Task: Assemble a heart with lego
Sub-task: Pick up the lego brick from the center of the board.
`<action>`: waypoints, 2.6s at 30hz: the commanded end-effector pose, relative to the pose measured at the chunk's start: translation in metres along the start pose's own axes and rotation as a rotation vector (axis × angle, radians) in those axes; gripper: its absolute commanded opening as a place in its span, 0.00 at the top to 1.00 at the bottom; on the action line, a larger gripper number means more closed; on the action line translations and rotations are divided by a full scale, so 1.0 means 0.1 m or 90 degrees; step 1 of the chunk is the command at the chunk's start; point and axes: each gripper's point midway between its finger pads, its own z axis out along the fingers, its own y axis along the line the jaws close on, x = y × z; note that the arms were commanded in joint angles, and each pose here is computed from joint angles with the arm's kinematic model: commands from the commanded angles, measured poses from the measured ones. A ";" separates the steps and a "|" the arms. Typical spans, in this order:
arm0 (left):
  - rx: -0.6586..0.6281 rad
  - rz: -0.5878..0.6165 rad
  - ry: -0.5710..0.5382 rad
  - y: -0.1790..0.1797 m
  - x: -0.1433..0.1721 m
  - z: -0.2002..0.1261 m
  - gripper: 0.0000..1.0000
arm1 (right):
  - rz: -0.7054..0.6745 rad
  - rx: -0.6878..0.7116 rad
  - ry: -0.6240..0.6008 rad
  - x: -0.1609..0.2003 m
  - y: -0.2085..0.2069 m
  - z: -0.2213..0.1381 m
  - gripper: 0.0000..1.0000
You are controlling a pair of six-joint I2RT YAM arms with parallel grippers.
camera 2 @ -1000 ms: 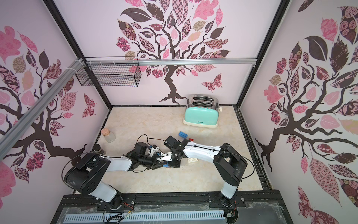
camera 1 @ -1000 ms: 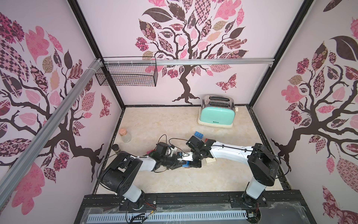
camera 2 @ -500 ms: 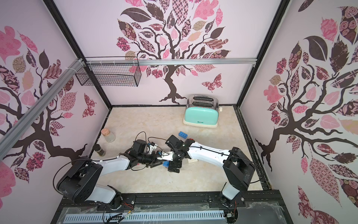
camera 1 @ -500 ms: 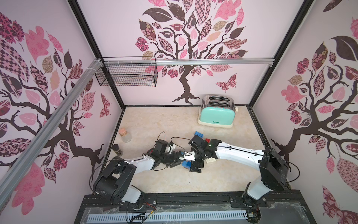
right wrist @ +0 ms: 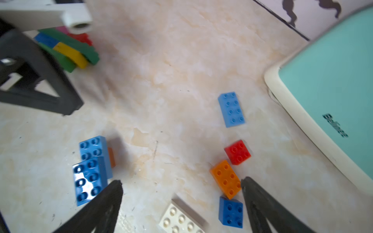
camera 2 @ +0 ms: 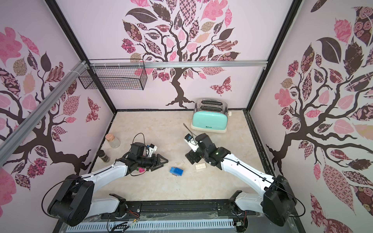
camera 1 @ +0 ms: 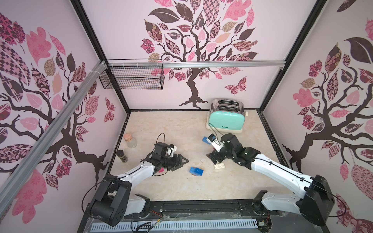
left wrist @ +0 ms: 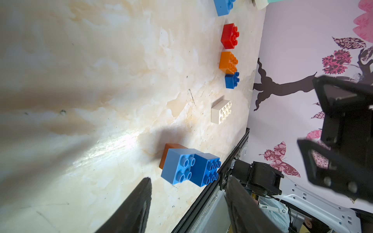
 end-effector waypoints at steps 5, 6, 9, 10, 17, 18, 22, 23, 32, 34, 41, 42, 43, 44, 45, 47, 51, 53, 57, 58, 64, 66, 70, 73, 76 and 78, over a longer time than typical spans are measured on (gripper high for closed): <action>-0.006 0.006 0.024 0.04 0.02 -0.02 0.38 | 0.115 0.041 0.161 0.25 -0.44 0.43 0.05; -0.004 0.006 0.023 0.03 0.01 -0.02 0.38 | 0.117 0.049 0.201 0.35 -0.47 0.55 0.07; 0.000 0.003 0.019 0.03 0.01 -0.03 0.38 | 0.113 0.043 0.270 0.55 -0.47 0.79 0.08; 0.001 0.002 0.020 0.03 0.02 -0.03 0.38 | 0.115 0.039 0.278 0.59 -0.46 0.83 0.08; 0.001 -0.004 0.019 0.06 0.05 -0.03 0.38 | 0.127 0.003 0.369 0.99 -0.34 1.04 0.09; 0.000 -0.005 0.018 0.07 0.05 -0.03 0.38 | 0.129 -0.008 0.371 1.01 -0.30 1.04 0.09; -0.004 -0.007 0.014 0.09 0.05 -0.03 0.39 | 0.145 -0.038 0.374 1.05 -0.18 0.99 0.14; -0.006 -0.008 0.014 0.09 0.05 -0.03 0.38 | 0.147 -0.044 0.376 1.06 -0.14 0.98 0.15; -0.016 -0.009 0.007 0.12 0.06 -0.06 0.39 | 0.124 -0.029 0.380 1.01 0.18 0.81 0.22; -0.018 -0.010 0.004 0.13 0.06 -0.06 0.39 | 0.114 -0.024 0.377 1.01 0.23 0.78 0.22; -0.022 -0.014 -0.001 0.13 0.06 -0.07 0.39 | 0.096 0.004 0.390 1.03 0.15 0.83 0.37; -0.023 -0.014 -0.003 0.13 0.05 -0.08 0.39 | 0.093 0.010 0.394 1.04 0.14 0.84 0.39; -0.024 -0.016 -0.004 0.14 0.05 -0.08 0.39 | 0.092 0.017 0.397 1.06 0.12 0.85 0.40; -0.024 -0.015 -0.005 0.14 0.05 -0.08 0.39 | 0.091 0.021 0.400 1.06 0.11 0.86 0.41; -0.025 -0.015 -0.007 0.14 0.04 -0.08 0.39 | 0.092 0.022 0.402 1.07 0.11 0.87 0.42; -0.026 -0.016 -0.007 0.15 0.05 -0.08 0.39 | 0.098 0.018 0.400 1.07 0.12 0.89 0.42; -0.030 -0.020 -0.007 0.17 0.06 -0.08 0.39 | 0.103 0.016 0.394 1.04 0.13 0.93 0.46; -0.031 -0.020 -0.008 0.17 0.06 -0.08 0.39 | 0.103 0.018 0.390 1.01 0.12 0.94 0.47; -0.031 -0.022 -0.009 0.17 0.05 -0.08 0.39 | 0.105 0.017 0.382 0.93 0.12 0.97 0.47; -0.031 -0.022 -0.009 0.18 0.05 -0.07 0.39 | 0.105 0.017 0.384 0.93 0.12 0.98 0.47; -0.034 -0.022 -0.010 0.19 0.05 -0.07 0.39 | 0.104 0.019 0.398 0.97 0.12 0.99 0.54; -0.035 -0.022 -0.010 0.20 0.04 -0.06 0.40 | 0.106 0.019 0.403 1.00 0.12 0.99 0.58; -0.037 -0.025 -0.010 0.21 0.04 -0.06 0.40 | 0.106 0.021 0.405 1.00 0.12 0.97 0.62; -0.037 -0.026 -0.016 0.20 0.03 -0.07 0.40 | 0.102 0.022 0.402 0.98 0.11 0.97 0.65; -0.041 -0.033 -0.026 0.23 0.01 -0.10 0.40 | 0.099 0.016 0.405 0.97 0.12 0.96 0.67; -0.042 -0.037 -0.035 0.23 -0.01 -0.13 0.40 | 0.101 0.011 0.397 0.93 0.13 0.94 0.68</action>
